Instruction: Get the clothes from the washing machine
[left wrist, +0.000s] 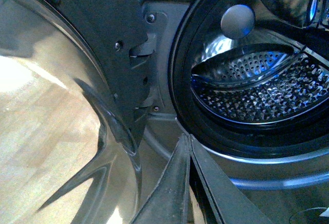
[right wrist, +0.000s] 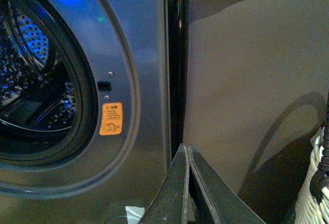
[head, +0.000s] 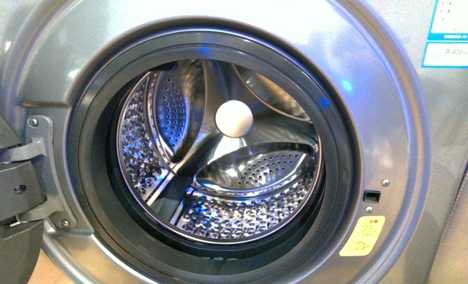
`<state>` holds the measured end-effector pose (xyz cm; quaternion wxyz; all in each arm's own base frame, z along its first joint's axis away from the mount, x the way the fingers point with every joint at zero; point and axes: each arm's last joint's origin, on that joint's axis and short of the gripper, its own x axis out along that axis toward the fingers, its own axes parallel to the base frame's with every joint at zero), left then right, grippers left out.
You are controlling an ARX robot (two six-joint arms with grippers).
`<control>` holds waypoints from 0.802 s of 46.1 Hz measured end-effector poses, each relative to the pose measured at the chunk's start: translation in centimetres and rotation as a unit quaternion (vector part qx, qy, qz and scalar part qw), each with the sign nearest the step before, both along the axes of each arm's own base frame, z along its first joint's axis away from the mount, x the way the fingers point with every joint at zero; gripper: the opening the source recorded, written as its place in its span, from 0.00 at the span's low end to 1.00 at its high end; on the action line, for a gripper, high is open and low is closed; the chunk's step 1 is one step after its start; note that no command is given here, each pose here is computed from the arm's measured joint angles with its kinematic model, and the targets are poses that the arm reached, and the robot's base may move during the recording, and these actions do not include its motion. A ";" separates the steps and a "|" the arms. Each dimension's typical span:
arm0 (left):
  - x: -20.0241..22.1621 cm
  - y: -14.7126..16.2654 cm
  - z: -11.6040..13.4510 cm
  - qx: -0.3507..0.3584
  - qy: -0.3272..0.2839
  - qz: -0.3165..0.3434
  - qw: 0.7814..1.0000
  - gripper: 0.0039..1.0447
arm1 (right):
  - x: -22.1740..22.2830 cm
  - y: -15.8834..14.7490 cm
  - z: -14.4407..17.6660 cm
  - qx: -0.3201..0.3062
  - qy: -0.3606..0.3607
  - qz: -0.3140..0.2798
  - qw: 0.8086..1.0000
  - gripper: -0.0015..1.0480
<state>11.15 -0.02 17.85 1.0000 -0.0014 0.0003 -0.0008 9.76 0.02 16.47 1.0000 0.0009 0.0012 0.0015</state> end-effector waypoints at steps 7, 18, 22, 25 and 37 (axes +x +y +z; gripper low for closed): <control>-0.3 0.0 -0.5 0.000 -0.004 0.000 1.000 0.03 | 0.0 0.0 0.0 0.000 0.000 0.000 1.000 0.02; -1.3 0.0 -1.3 0.000 0.001 0.000 1.000 0.03 | 0.0 0.0 0.0 0.000 0.000 0.000 1.000 0.02; -1.4 0.0 -1.2 0.000 -0.004 0.000 1.000 0.03 | 0.0 0.0 0.0 0.000 0.000 0.000 1.000 0.02; -1.4 0.0 -1.2 0.000 -0.003 0.000 1.000 0.03 | 0.0 0.0 0.0 0.000 0.000 0.000 1.000 0.02; -1.4 0.0 -1.2 0.000 -0.003 0.000 1.000 0.03 | 0.0 0.0 0.0 0.000 0.000 0.000 1.000 0.02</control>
